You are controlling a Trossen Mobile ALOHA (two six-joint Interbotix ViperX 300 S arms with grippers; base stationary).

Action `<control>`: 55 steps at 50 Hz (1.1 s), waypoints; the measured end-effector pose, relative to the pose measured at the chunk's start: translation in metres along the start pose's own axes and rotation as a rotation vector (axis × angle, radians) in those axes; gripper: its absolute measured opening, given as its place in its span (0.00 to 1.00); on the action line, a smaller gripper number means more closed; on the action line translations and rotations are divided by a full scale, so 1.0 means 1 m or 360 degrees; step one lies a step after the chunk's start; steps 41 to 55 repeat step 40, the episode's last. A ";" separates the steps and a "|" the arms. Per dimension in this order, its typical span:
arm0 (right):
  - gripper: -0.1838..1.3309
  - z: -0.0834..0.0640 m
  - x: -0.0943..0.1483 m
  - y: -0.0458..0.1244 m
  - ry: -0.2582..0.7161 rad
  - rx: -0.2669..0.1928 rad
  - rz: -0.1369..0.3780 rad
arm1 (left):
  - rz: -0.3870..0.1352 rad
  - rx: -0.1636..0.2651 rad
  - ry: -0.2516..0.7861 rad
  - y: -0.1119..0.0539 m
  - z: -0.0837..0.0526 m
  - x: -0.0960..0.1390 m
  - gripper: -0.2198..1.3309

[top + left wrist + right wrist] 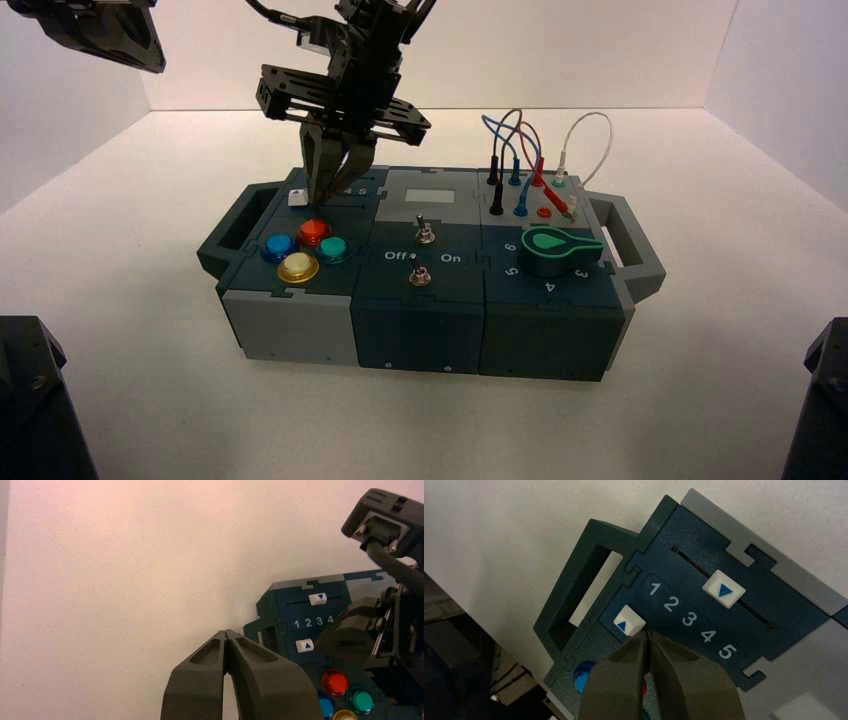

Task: Move the bottom slider to position 1.

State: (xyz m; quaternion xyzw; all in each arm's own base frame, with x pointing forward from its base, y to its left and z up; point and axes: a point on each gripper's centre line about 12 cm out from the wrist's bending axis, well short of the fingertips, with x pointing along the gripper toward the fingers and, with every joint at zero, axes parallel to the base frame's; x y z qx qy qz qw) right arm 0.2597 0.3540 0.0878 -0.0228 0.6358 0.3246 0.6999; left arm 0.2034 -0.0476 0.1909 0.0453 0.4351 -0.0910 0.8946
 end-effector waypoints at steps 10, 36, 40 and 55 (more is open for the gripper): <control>0.02 -0.002 0.000 0.000 0.0005 -0.0012 -0.0006 | 0.0010 -0.0005 0.0005 0.002 -0.001 0.000 0.04; 0.03 -0.036 -0.032 -0.005 0.0018 -0.0083 -0.0044 | 0.0023 -0.0019 0.0005 0.004 -0.001 0.000 0.04; 0.03 -0.036 -0.035 -0.004 0.0009 -0.0092 -0.0040 | 0.0022 -0.0021 0.0002 0.004 -0.001 0.000 0.04; 0.03 -0.036 -0.035 -0.004 0.0009 -0.0092 -0.0040 | 0.0022 -0.0021 0.0002 0.004 -0.001 0.000 0.04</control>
